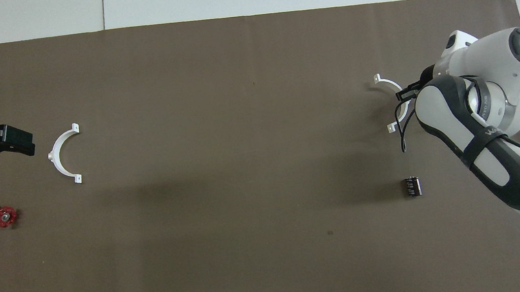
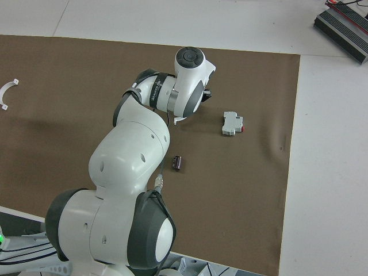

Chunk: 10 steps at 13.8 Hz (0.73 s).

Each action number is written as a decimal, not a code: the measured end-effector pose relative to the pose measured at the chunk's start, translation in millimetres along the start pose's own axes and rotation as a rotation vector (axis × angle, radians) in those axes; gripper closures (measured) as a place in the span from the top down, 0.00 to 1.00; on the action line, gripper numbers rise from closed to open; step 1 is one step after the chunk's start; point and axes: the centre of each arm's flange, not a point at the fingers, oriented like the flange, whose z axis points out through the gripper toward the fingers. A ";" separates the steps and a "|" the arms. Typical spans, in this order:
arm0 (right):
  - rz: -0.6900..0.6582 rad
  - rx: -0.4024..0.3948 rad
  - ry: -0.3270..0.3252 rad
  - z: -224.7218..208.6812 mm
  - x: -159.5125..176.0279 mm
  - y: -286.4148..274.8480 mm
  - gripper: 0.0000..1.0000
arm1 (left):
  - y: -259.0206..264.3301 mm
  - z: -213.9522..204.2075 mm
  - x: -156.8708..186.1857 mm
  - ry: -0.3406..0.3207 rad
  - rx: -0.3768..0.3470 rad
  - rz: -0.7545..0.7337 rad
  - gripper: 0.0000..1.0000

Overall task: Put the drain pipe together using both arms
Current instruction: 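Carry the clamp half with the right gripper toward the table centre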

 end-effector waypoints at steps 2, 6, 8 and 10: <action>0.055 0.005 0.002 -10.3 18.0 -42.3 0.20 | 0.0 -1.7 -0.2 0.003 0.000 0.000 1.00; 0.175 -0.018 -0.008 -4.6 38.6 -160.3 0.20 | 0.3 -4.2 -0.4 0.008 0.001 0.000 1.00; 0.194 -0.018 -0.008 0.8 39.1 -213.0 0.20 | 0.3 -5.2 -0.5 0.010 0.001 0.000 1.00; 0.151 -0.013 0.005 10.9 37.2 -259.8 0.20 | 0.3 -7.1 -0.9 0.014 0.001 0.000 1.00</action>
